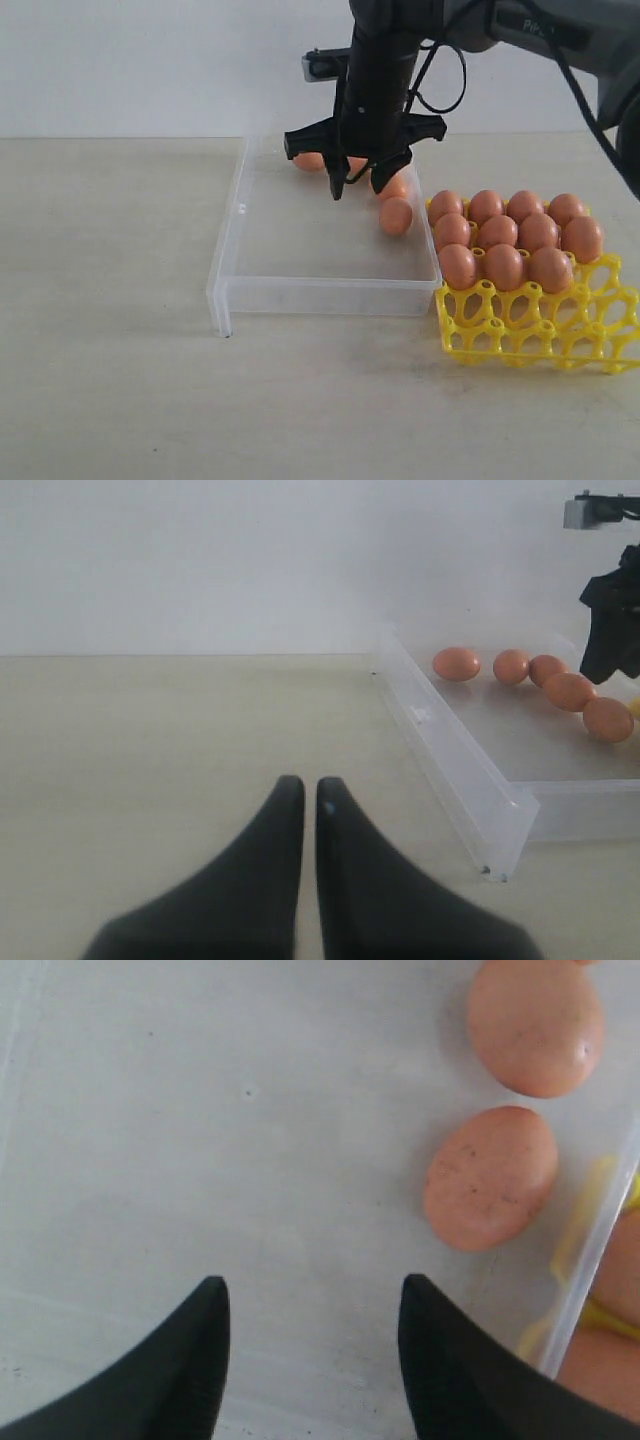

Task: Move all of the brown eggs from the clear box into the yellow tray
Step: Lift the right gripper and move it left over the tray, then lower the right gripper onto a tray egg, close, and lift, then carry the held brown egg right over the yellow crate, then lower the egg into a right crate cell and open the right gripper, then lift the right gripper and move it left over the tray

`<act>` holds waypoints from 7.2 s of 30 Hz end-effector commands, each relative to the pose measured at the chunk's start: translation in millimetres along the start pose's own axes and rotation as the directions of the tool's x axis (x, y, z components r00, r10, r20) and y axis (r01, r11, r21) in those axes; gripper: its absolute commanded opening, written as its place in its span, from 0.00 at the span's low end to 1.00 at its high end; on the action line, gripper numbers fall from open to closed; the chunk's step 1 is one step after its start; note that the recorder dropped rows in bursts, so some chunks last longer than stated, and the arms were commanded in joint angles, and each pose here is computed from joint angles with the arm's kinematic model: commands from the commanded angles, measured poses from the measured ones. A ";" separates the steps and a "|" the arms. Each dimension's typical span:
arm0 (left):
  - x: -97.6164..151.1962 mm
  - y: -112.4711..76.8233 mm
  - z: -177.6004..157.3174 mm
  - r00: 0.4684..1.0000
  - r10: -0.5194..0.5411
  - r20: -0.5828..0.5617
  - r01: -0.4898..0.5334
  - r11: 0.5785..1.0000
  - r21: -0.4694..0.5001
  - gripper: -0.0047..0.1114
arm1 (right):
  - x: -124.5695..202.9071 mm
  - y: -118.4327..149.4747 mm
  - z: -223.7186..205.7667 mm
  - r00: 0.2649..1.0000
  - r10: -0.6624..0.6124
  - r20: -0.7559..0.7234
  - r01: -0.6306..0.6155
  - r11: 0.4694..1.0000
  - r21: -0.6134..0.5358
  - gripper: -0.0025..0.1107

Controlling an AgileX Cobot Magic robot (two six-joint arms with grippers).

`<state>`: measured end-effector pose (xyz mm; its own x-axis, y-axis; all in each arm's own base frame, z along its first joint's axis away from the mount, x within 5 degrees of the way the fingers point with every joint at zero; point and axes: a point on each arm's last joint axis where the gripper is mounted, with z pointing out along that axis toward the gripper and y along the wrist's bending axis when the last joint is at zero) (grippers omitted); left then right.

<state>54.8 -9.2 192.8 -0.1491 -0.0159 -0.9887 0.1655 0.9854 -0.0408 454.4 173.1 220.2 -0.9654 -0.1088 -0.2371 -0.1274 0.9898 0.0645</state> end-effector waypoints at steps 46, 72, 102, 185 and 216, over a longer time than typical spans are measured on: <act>0.7 0.2 0.0 1.000 -0.001 0.001 0.001 1.000 -0.003 0.08 | -12.4 -39.1 74.6 0.971 0.227 0.078 -0.239 0.952 0.193 0.42; 0.7 0.2 0.0 1.000 -0.001 0.001 0.001 1.000 -0.003 0.08 | -19.6 -36.4 70.2 0.963 0.219 0.158 -0.245 0.955 0.169 0.02; 0.7 0.2 0.0 1.000 -0.001 0.001 0.001 1.000 -0.003 0.08 | 111.2 -63.2 -82.1 0.413 0.418 0.809 0.105 0.861 -0.498 0.02; 0.7 0.2 0.0 1.000 -0.001 0.001 0.001 1.000 -0.003 0.08 | 211.6 -268.7 14.6 0.578 0.179 0.796 0.090 0.956 -0.281 0.55; 0.7 0.2 0.0 1.000 -0.001 0.001 0.001 1.000 -0.003 0.08 | 84.4 7.5 -64.9 0.888 -0.340 0.310 0.339 0.939 0.058 0.02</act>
<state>54.8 -9.2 192.8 -0.1491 -0.0159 -0.9887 0.1655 0.9854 -0.0408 356.8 153.3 263.7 -0.6305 -0.4077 -0.6605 -0.3312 0.9109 -0.2460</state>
